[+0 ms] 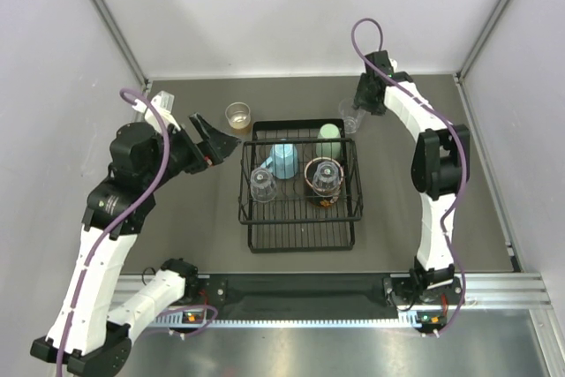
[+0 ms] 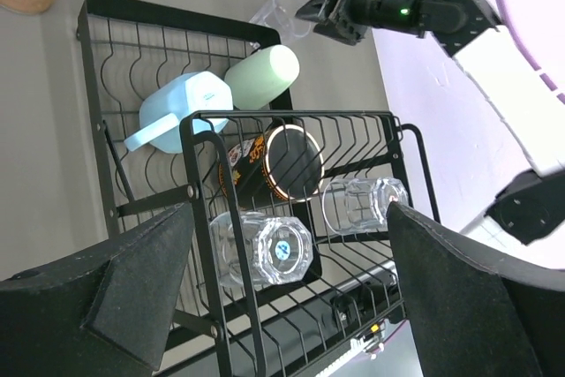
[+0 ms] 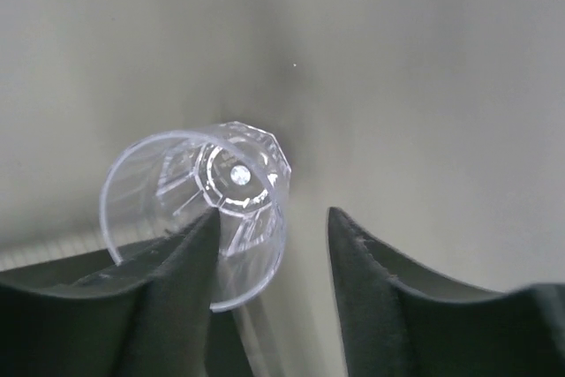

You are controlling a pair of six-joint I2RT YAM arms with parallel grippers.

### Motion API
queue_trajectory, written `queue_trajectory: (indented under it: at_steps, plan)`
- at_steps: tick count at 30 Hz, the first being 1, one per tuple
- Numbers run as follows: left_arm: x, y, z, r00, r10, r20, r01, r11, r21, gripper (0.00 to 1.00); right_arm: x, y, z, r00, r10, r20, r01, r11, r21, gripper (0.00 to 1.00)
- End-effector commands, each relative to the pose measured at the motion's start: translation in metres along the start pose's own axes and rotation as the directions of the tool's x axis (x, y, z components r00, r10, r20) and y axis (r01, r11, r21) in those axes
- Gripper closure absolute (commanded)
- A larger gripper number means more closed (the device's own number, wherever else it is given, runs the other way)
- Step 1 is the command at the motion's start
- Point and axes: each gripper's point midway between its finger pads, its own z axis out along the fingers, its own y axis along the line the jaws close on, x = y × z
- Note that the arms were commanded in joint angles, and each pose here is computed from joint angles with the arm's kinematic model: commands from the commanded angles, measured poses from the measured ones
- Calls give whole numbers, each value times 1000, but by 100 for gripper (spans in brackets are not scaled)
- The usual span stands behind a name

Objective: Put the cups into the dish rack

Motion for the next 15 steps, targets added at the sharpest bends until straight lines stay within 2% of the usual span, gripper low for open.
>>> queue_trajectory:
  at_steps: [1, 5, 7, 12, 14, 15]
  plan:
    - [-10, -11, -17, 998, 42, 37, -42, 999, 15, 5, -5, 4, 13, 999, 47, 10, -47, 998, -36, 52]
    - [-14, -19, -21, 998, 47, 46, -49, 998, 44, 5, 1, 3, 20, 998, 61, -12, -62, 997, -38, 55]
    - [-16, -25, -25, 997, 50, 60, -54, 996, 68, 5, 2, 2, 23, 998, 65, -19, -66, 997, -40, 61]
    - [-28, -44, -33, 993, 41, 112, -57, 988, 144, 4, -5, -1, 19, 995, 101, -26, -103, 992, -68, 83]
    - [-28, -51, -33, 994, 43, 96, -59, 984, 170, 4, -14, 0, 11, 994, 107, -10, -108, 990, -87, 88]
    - [-28, -53, -32, 995, 43, 88, -58, 983, 176, 4, -19, 1, 6, 994, 107, 2, -107, 989, -98, 94]
